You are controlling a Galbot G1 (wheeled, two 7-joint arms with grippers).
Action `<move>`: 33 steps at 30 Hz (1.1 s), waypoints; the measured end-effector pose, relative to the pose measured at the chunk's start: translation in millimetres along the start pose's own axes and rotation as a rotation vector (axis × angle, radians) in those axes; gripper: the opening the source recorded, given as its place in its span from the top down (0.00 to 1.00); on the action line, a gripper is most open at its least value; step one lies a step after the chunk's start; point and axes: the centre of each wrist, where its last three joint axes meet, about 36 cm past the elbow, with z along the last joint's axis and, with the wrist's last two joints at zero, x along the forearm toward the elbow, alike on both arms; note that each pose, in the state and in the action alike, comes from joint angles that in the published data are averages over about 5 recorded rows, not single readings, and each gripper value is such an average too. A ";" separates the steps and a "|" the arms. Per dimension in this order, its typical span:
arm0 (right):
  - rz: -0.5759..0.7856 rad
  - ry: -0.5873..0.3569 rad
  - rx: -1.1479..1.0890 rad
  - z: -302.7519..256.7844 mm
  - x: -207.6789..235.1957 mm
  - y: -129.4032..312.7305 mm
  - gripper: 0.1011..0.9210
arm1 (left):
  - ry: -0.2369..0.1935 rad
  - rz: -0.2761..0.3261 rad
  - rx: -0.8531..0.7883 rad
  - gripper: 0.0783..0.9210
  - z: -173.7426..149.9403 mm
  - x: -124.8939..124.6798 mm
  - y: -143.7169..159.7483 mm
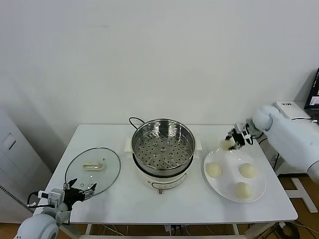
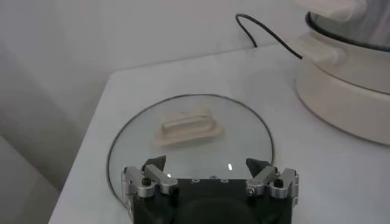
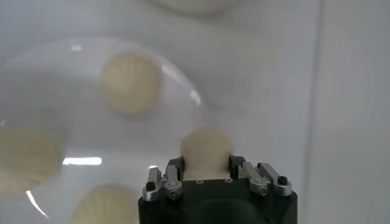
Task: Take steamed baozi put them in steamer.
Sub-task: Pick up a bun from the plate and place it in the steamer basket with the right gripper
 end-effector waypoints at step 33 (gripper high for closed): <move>-0.088 -0.157 1.043 -243.0 4.9 -127.4 0.54 | 0.010 0.017 -0.019 0.12 -0.5 2.0 -1.1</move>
